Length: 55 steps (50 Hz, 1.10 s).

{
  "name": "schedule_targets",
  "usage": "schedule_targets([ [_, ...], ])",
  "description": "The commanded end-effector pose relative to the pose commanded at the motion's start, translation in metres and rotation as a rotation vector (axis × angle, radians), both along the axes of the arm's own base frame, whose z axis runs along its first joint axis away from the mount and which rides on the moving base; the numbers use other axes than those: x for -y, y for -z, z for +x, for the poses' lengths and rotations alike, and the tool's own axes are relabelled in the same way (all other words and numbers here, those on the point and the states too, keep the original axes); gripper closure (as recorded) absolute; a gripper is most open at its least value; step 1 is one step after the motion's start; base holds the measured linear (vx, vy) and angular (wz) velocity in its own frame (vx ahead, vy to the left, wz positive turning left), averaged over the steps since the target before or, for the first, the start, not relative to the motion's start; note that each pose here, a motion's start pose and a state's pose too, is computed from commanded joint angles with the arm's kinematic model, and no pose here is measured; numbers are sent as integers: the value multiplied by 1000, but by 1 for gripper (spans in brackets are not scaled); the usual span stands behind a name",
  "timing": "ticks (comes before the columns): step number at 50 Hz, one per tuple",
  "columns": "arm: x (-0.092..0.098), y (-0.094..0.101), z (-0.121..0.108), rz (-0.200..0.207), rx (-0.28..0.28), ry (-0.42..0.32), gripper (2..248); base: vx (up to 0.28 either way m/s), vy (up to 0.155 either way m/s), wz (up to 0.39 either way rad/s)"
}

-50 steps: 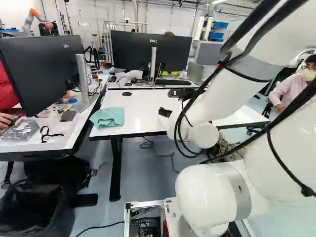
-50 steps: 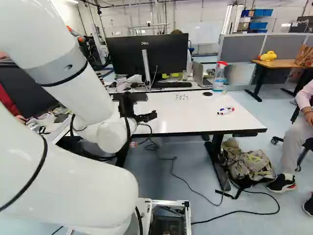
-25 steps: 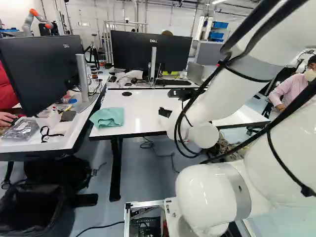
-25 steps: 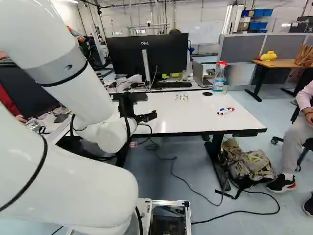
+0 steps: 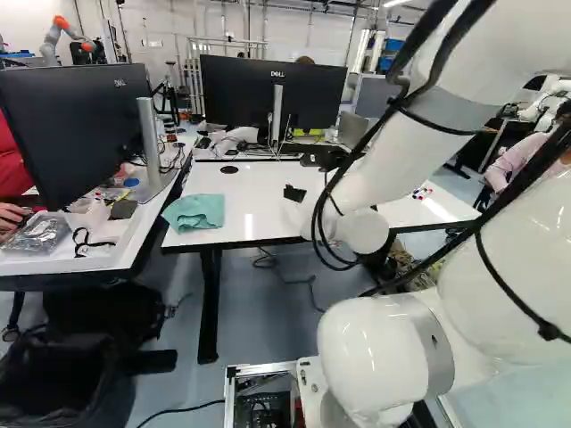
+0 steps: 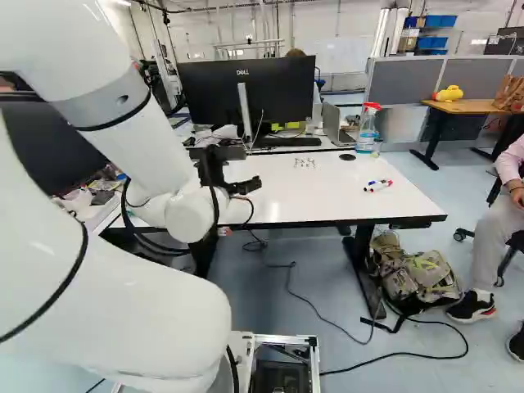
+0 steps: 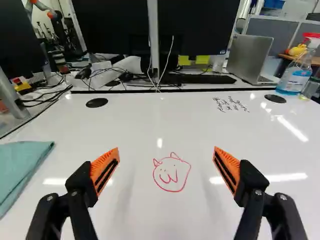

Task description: Clean the table with the green towel

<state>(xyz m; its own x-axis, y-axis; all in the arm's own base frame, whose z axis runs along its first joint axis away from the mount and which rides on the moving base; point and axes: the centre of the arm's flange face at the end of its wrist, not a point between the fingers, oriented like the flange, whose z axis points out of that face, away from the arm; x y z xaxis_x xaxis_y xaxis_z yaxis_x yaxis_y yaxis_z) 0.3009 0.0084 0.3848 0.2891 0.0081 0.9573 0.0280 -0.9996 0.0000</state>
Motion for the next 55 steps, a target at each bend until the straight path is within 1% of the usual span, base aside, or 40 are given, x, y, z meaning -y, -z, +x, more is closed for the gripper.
schedule_targets([
  [11, -12, -11, 11, 1, 28, -38, 3, 0, 0, 0],
  [22, -26, -22, 16, 4, 56, -80, 3, 0, 0, 0],
  [55, -69, -24, 28, 6, 50, -204, 3, 0, 0, 0],
])
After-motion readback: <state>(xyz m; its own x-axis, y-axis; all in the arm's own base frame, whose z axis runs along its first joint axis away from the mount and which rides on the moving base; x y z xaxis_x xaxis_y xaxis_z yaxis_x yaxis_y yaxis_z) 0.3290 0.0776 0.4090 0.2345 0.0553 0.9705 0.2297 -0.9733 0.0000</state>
